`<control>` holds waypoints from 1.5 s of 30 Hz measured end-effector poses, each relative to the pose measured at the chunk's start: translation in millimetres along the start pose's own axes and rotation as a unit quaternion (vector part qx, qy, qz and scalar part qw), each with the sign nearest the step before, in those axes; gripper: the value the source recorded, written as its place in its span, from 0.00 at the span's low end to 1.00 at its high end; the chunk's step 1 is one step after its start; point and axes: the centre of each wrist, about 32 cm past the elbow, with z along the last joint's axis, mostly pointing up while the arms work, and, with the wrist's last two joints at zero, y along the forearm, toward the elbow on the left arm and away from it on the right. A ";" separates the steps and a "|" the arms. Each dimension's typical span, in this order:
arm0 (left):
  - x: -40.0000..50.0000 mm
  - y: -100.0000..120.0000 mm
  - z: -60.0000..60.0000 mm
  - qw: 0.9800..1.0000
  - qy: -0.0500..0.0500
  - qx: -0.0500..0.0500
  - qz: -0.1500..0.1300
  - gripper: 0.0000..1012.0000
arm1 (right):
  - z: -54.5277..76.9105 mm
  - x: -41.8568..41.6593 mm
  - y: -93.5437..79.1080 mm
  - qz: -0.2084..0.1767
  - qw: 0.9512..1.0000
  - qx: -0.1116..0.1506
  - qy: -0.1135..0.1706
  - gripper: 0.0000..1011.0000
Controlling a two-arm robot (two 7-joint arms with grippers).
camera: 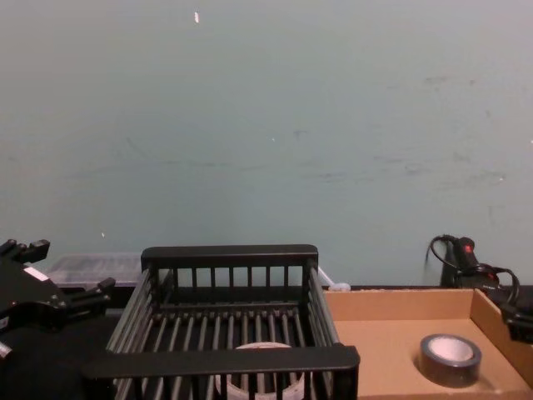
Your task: Pick up the white tape and place it into the black box , Pick up the silver tape and place it into the brown box.
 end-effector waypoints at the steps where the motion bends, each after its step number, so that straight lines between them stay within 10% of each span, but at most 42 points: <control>1: 0.0 0.0 0.0 1.000 0.000 0.000 0.000 0.99 | 0.0 0.0 0.0 0.000 1.000 0.000 0.000 0.99; 45: 0.0 0.0 0.0 1.000 0.000 0.000 0.000 0.99 | 0.4 -0.2 0.2 0.003 1.000 0.000 -0.001 0.99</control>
